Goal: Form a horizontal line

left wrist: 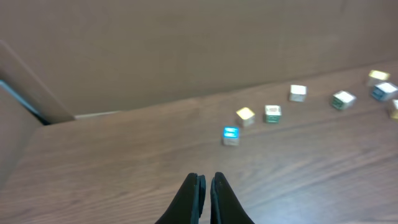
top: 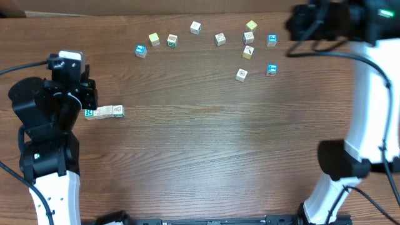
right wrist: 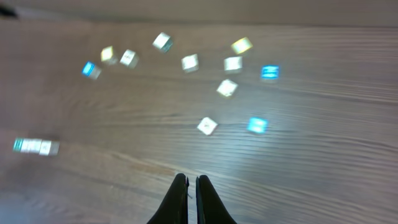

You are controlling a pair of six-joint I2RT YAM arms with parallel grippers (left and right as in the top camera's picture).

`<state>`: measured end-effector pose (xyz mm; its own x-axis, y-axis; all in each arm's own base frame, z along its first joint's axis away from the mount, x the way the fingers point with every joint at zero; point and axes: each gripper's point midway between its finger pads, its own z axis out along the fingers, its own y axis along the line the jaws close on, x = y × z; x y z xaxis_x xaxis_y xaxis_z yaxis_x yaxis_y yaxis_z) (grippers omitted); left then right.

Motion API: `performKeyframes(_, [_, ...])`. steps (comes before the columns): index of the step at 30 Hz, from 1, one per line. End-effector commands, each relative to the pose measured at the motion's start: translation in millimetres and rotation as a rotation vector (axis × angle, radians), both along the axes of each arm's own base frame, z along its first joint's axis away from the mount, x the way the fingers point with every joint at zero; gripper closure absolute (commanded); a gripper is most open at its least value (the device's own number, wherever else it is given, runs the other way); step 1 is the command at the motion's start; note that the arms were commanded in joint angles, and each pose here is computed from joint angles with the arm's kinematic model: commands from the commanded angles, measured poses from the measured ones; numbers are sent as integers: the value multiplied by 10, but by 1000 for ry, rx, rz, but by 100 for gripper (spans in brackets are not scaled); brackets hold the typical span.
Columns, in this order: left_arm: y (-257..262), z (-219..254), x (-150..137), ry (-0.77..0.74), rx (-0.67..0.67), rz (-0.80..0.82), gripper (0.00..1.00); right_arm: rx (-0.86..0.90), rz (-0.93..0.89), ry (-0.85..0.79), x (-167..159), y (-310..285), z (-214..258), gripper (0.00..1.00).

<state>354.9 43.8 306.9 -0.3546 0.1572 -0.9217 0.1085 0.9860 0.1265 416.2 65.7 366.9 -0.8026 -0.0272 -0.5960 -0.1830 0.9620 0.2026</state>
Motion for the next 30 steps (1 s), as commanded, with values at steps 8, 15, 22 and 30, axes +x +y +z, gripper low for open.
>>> performKeyframes(8, [-119,-87,-84,57,-54,-30,94,-45,-69,-9,-315,-383,118,96])
performKeyframes(15, [-118,-81,-81,55,-53,-30,83,-95,-105,42,-605,-485,-122,96])
performKeyframes(22, [-110,-23,-53,28,-46,-30,77,-134,-217,-51,-1091,-784,-682,96])
performKeyframes(30, [-170,120,70,-46,-46,-83,67,8,-509,-172,-1518,-1052,-1457,0])
